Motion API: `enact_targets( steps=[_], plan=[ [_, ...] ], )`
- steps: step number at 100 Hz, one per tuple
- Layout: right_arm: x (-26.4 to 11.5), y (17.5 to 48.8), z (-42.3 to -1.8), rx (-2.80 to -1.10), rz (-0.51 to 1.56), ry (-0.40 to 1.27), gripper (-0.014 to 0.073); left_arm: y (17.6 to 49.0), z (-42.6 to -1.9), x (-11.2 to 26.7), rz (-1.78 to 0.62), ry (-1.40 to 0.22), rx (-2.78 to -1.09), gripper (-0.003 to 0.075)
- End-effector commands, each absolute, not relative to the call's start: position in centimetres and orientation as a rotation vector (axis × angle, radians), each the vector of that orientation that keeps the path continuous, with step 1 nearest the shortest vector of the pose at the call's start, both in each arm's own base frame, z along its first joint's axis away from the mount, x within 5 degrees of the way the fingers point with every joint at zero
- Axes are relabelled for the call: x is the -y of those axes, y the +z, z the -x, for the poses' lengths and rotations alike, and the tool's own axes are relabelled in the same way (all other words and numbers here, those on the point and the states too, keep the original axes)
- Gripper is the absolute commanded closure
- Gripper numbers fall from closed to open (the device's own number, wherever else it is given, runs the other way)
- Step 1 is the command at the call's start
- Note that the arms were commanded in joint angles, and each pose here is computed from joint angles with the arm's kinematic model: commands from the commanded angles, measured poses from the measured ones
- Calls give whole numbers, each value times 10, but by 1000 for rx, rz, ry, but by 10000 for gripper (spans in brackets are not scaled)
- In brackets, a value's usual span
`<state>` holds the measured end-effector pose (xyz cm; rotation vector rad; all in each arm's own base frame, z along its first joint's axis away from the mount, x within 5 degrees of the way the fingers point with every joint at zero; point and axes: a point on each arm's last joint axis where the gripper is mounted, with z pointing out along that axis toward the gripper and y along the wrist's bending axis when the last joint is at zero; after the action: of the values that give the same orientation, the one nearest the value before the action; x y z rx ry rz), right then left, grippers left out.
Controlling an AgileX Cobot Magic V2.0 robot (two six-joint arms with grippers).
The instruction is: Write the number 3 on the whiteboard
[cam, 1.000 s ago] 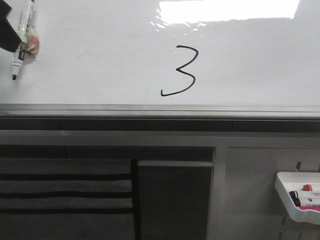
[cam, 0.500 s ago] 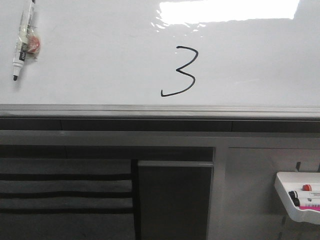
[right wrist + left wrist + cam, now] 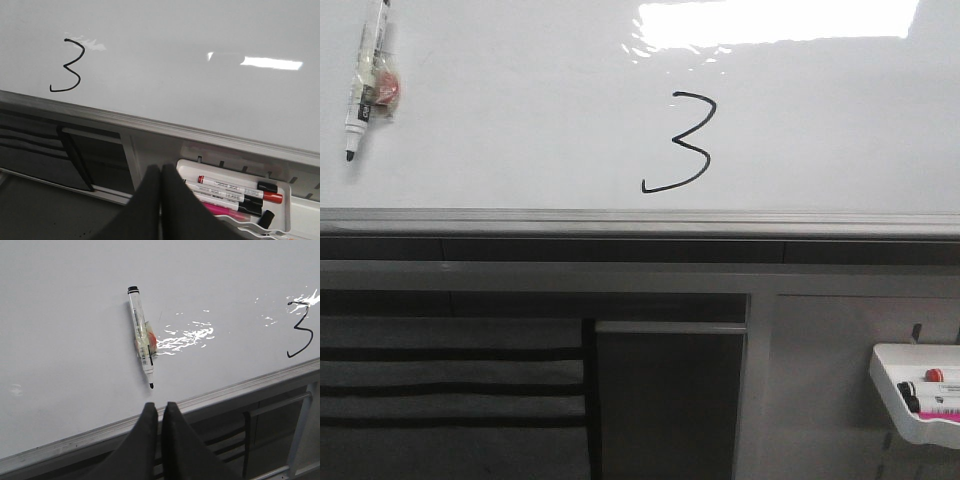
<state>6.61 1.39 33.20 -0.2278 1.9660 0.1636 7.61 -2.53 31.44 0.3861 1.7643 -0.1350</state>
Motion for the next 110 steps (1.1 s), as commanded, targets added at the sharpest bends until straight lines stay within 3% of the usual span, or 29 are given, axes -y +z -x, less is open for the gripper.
enact_targets(
  steps=[1, 31, 51, 65, 91, 110],
  plan=[
    [-14, 344, -68, -1877, 226, 156, 664, 327, -78, 24, -336, -140, -1682, 741],
    [-14, 344, -68, -1877, 226, 156, 664, 324, -77, 24, -335, -139, -1680, 741],
    [-14, 344, -68, -1877, 226, 156, 664, 314, -47, 11, -232, -44, -1493, 741],
    [-14, 344, -68, -1877, 226, 156, 664, 298, -37, 7, -167, 6, -1456, 741],
    [-14, 344, -68, -1877, 226, 156, 664, 248, -46, 1, 19, -54, -1470, 741],
    [-14, 344, -68, -1877, 226, 156, 664, 224, -52, 1, 11, -55, -1323, 741]
  ],
)
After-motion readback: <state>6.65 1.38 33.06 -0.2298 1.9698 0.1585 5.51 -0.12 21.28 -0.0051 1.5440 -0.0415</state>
